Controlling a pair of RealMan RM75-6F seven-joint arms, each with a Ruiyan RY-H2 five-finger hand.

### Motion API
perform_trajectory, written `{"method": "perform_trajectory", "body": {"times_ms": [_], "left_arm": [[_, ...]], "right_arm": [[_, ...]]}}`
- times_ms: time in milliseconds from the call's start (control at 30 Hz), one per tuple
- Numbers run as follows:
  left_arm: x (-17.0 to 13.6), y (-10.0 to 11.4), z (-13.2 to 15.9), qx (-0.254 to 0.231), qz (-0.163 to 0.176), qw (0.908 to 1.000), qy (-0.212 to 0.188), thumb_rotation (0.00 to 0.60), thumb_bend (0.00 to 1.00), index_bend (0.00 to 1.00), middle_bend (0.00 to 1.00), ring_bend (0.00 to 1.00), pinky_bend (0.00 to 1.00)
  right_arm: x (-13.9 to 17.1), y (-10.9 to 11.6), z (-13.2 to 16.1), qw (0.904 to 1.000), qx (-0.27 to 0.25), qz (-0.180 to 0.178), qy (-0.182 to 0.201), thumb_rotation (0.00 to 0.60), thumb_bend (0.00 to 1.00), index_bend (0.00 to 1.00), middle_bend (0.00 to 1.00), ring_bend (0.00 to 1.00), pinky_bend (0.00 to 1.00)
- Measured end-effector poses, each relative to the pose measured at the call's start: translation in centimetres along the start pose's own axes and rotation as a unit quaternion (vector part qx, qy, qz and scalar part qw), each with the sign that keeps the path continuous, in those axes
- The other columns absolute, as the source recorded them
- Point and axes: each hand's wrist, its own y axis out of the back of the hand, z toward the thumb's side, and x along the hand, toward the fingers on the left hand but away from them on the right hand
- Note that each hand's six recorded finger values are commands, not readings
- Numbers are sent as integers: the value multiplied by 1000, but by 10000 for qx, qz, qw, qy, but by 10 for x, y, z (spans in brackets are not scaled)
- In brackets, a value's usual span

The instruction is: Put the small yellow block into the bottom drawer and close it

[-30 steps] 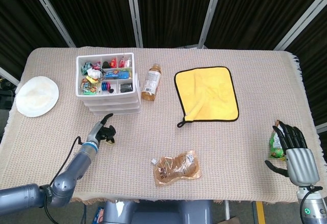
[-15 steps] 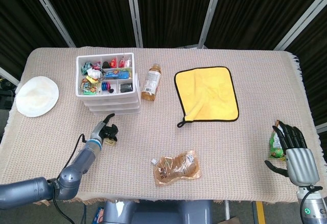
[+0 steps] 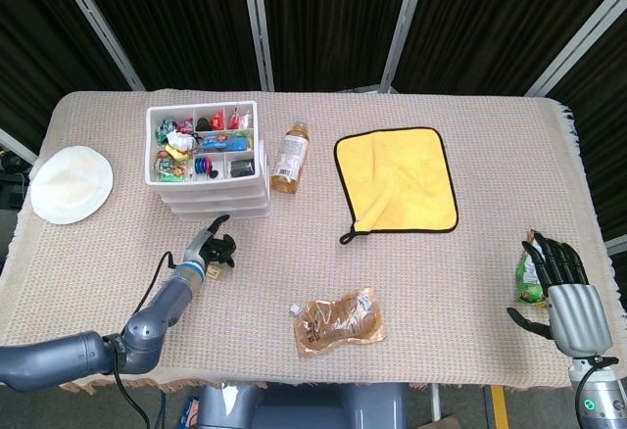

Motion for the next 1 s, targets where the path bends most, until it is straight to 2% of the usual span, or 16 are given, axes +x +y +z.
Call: {"method": "perform_trajectory", "body": {"times_ms": [433, 800, 1000], "left_arm": [[5, -7, 8, -65, -11, 9999, -80, 600, 1000, 129, 964, 888, 632], [11, -10, 3, -45, -18, 10000, -13, 600, 1000, 210, 964, 888, 633], [9, -13, 1, -13, -75, 10000, -8, 600, 1000, 220, 964, 888, 633]], "right_arm": [[0, 0, 0, 10000, -9, 5, 7, 600, 53, 77, 0, 0, 0], [0, 0, 0, 10000, -13, 4, 2, 600, 53, 77, 0, 0, 0], [0, 0, 0, 10000, -11, 1, 2, 600, 53, 77, 0, 0, 0]]}}
